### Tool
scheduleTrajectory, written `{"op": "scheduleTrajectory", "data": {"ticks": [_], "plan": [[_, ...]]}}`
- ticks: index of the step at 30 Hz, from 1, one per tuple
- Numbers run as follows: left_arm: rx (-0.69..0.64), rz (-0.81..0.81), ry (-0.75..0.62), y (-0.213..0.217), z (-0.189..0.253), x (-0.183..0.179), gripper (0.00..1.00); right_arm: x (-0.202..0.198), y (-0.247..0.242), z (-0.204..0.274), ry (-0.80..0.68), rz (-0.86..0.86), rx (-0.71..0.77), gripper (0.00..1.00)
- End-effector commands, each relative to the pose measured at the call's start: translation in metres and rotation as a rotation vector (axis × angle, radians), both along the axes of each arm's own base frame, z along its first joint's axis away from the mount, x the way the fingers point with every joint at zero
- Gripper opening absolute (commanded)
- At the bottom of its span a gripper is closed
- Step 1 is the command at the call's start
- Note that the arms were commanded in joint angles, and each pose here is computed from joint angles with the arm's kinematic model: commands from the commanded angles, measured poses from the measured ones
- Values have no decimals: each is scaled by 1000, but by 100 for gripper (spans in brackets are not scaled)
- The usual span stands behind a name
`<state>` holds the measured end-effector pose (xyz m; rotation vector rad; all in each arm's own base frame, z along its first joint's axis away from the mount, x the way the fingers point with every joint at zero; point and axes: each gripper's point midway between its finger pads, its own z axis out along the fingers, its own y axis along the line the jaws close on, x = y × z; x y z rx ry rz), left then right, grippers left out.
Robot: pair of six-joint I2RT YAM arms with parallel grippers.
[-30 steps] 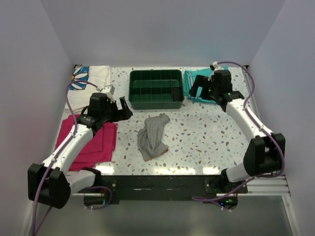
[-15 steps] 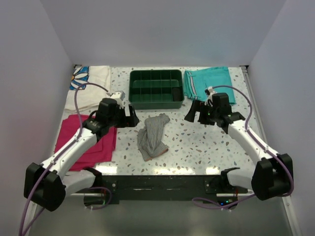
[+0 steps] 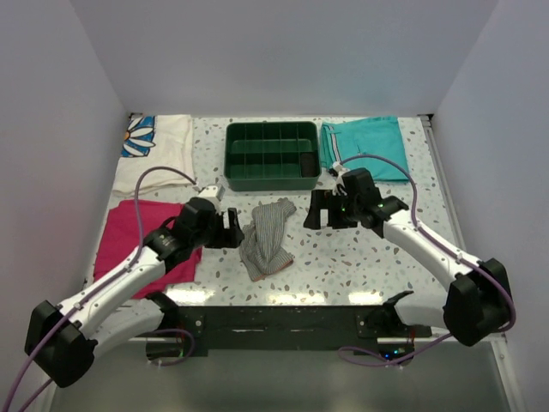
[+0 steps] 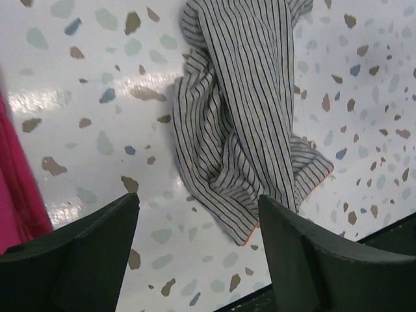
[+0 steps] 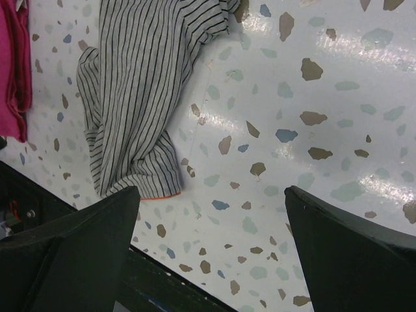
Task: Roll the underwear
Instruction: Flatten out the underwear at the center of the board.
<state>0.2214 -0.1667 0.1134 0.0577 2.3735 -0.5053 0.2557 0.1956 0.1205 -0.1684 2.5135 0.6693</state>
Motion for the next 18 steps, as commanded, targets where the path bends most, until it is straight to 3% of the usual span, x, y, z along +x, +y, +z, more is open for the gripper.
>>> {"op": "scheduleTrajectory", "data": {"ticks": [1, 2, 11, 18], "plan": [[-43, -47, 59, -19, -14, -27, 74, 6, 15, 5, 1, 9, 4, 99], [-53, -48, 62, -23, -15, -28, 68, 5, 19, 5, 2, 16, 6, 99], [-69, -112, 87, -59, -26, -29, 59, 3, 32, -3, 31, 28, 3, 98], [-32, -99, 77, -63, -34, -18, 51, 3, 32, -2, 32, 32, -5, 99]]}}
